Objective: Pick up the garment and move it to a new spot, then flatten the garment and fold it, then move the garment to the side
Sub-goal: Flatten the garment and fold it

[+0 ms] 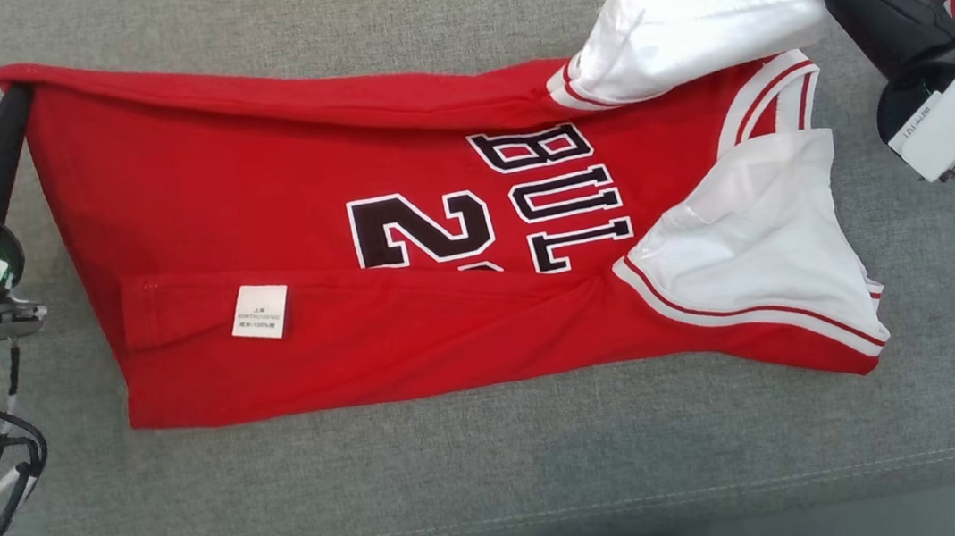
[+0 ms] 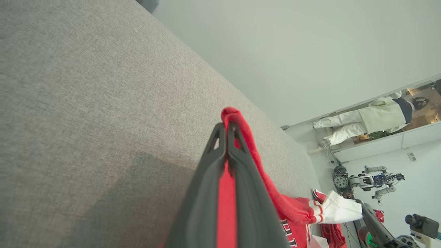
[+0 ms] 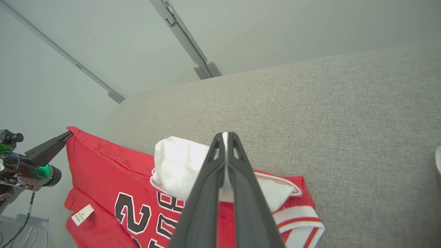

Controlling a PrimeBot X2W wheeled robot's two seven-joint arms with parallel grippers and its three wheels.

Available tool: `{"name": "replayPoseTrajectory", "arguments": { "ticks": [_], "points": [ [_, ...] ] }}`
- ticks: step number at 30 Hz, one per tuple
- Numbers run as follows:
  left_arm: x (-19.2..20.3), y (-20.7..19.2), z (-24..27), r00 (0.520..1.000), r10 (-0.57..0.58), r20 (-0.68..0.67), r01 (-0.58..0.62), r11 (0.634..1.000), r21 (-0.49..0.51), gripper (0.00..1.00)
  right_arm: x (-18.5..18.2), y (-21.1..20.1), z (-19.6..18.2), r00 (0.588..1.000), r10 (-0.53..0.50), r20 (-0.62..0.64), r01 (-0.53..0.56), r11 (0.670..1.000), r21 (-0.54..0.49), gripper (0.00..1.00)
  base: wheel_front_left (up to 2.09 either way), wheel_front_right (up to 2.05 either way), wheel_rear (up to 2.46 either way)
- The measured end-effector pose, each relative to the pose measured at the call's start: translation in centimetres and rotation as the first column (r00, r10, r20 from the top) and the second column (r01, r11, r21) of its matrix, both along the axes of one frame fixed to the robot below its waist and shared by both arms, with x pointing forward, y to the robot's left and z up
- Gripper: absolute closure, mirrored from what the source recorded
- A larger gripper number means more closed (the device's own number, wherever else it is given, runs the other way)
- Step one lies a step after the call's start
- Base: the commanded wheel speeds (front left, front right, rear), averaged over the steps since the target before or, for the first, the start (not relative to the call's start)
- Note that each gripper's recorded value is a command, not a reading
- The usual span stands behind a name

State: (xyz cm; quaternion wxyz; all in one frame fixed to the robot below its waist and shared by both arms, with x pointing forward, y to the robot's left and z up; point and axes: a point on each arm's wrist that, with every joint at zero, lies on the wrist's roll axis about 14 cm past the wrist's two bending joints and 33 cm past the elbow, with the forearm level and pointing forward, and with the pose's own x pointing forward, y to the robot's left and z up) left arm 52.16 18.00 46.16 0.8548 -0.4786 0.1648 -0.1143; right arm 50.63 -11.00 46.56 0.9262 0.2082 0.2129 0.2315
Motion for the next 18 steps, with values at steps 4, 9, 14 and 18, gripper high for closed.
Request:
{"name": "replayPoseTrajectory", "arguments": {
  "ticks": [4,9,14,18],
  "points": [
    [0.7,0.3,-1.5,1.0,-0.022,-0.022,0.024,0.997,0.071,1.0,0.6,0.7,-0.7,1.0,0.014,-0.004,-0.014,1.0,0.003,1.0,0.0,0.0,0.0],
    [0.6,-0.4,-3.5,0.993,-0.107,-0.048,0.116,0.964,0.238,1.0,0.6,0.5,-1.9,0.999,0.006,-0.032,-0.006,1.0,-0.006,1.0,0.0,0.0,0.0],
    [0.1,-1.1,-4.7,0.985,-0.162,-0.057,0.172,0.925,0.339,1.0,0.5,0.1,-2.8,0.999,-0.002,-0.054,0.001,1.0,-0.015,1.0,0.0,0.0,0.0],
    [-0.4,-1.5,-5.0,0.979,-0.197,-0.055,0.202,0.895,0.397,1.0,0.4,-0.1,-3.1,0.998,-0.009,-0.058,0.008,1.0,-0.025,1.0,0.0,0.0,0.0]
  ]
}}
